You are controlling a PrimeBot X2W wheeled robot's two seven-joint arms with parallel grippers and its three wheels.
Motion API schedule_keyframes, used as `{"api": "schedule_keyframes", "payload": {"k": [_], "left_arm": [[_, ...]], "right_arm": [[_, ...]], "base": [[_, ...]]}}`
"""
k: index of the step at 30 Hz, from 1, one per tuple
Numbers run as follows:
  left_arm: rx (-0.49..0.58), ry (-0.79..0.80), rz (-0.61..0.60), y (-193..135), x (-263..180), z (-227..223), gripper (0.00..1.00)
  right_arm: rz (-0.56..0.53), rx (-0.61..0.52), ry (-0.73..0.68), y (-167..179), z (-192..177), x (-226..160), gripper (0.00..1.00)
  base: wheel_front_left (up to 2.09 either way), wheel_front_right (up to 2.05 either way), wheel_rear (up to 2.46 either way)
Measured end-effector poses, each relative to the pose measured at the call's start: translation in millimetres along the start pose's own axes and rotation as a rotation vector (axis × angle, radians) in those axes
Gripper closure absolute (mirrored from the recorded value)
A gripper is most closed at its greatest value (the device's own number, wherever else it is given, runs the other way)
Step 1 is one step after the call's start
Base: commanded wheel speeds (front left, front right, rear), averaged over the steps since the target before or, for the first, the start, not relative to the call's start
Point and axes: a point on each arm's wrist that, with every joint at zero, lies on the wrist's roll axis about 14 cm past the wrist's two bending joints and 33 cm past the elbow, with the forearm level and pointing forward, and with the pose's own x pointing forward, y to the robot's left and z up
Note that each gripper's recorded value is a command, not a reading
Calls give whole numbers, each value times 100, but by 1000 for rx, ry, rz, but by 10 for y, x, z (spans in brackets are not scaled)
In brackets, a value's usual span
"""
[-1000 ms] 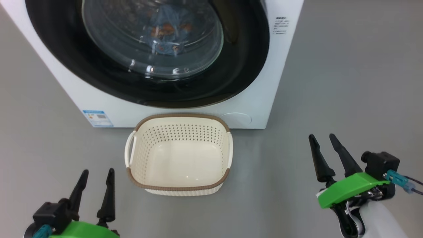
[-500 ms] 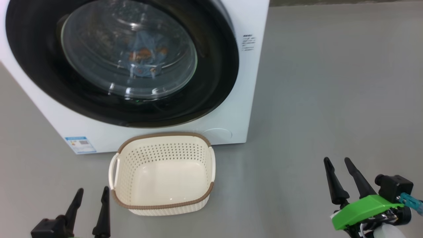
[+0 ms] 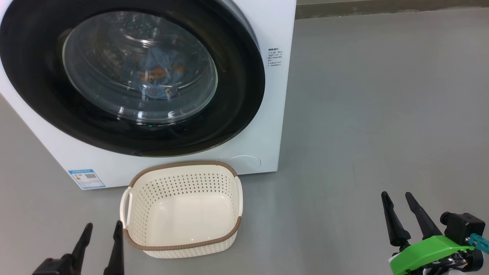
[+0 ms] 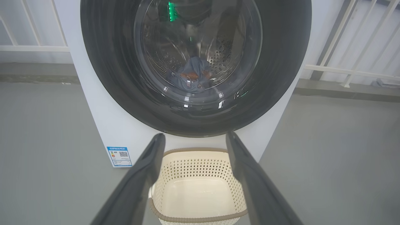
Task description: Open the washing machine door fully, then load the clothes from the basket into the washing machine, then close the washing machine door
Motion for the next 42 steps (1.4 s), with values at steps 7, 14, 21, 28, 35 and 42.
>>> {"api": "schedule_keyframes", "payload": {"k": [7, 14, 21, 28, 35, 42], "left_arm": [[0, 2, 8, 19, -14, -8, 0], [6, -7, 17, 50, -10, 19, 0], [-1, -12, 27, 65, 0, 29, 0], [-31, 34, 37, 20, -40, -142, 100], [-87, 96, 54, -37, -128, -357, 100], [-153, 99, 81, 8, -138, -356, 100]], "right_arm": [[-1, 2, 6, -1, -27, -27, 0], [0, 3, 9, 7, -37, -22, 0], [-2, 6, 5, 4, -28, -31, 0], [-25, 27, 53, -17, -205, -94, 100], [-60, 73, 130, -42, -472, -237, 100], [-74, 136, 129, -44, -459, -221, 100]], "base": [[0, 0, 0], [0, 0, 0], [0, 0, 0], [0, 0, 0], [0, 0, 0], [0, 0, 0]]}}
